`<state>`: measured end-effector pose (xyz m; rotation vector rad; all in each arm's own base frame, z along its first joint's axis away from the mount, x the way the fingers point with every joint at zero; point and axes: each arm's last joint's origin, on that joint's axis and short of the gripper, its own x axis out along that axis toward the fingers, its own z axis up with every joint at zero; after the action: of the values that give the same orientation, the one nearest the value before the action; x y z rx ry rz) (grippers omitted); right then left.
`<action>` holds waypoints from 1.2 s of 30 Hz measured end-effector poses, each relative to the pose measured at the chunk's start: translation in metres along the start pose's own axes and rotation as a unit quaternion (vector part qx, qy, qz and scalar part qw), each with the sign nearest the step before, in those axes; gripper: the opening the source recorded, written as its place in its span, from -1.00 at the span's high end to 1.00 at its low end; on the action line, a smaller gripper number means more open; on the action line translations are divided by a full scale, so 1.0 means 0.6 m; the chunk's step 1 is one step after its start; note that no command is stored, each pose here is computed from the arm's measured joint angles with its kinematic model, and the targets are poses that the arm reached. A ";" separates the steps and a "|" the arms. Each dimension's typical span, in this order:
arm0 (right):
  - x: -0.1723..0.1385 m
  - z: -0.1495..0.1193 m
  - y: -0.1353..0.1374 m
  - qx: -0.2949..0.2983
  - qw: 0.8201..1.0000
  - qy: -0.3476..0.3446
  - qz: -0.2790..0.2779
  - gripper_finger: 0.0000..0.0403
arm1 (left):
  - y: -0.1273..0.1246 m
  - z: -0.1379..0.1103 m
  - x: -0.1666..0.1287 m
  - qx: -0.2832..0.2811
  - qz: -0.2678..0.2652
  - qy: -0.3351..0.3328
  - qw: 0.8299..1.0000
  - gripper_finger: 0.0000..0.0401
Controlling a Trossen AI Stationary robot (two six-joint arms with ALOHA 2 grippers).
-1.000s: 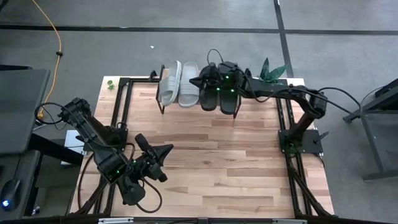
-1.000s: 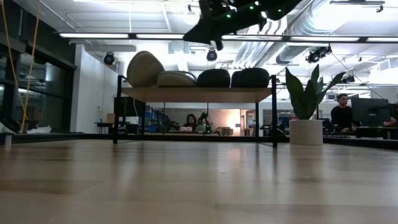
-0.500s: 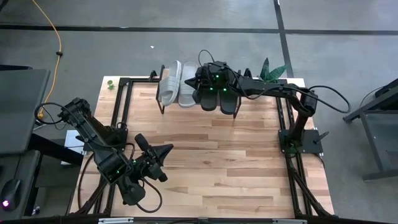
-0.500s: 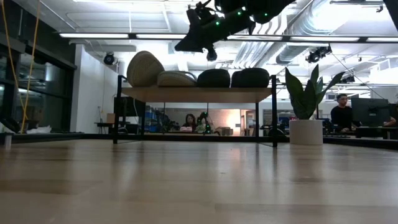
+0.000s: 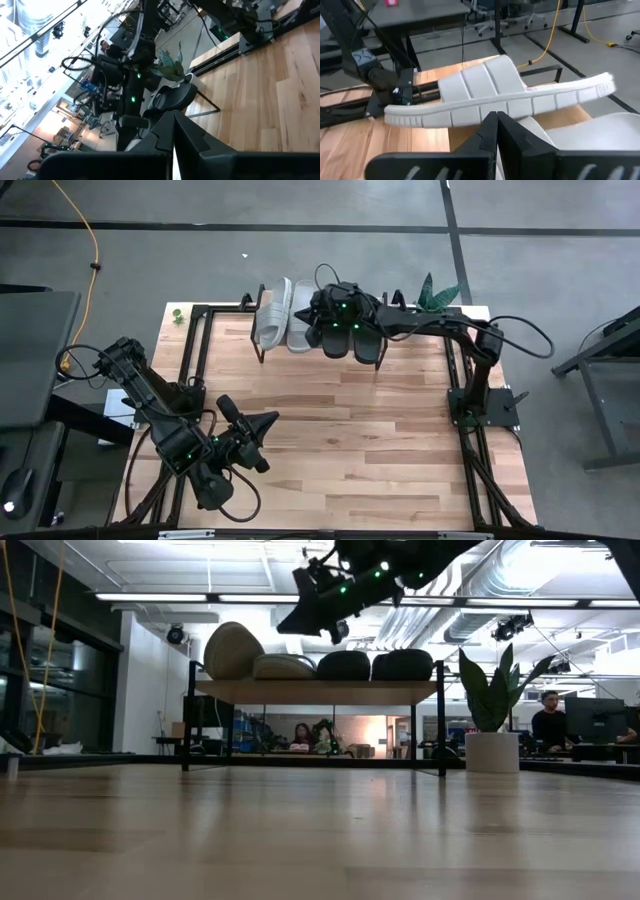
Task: Pick and place slides into the shelf
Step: Put the white slide on the shelf
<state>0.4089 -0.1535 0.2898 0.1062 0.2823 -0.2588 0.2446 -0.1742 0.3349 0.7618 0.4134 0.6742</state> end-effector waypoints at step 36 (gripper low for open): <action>0.061 -0.030 -0.010 0.027 0.999 -0.032 0.032 1.00 | 0.000 0.008 0.000 0.000 -0.003 -0.005 1.000 0.99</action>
<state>0.4363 -0.1656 0.2618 0.1588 0.2081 -0.2066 0.2474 -0.1764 0.3382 0.7628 0.4075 0.6639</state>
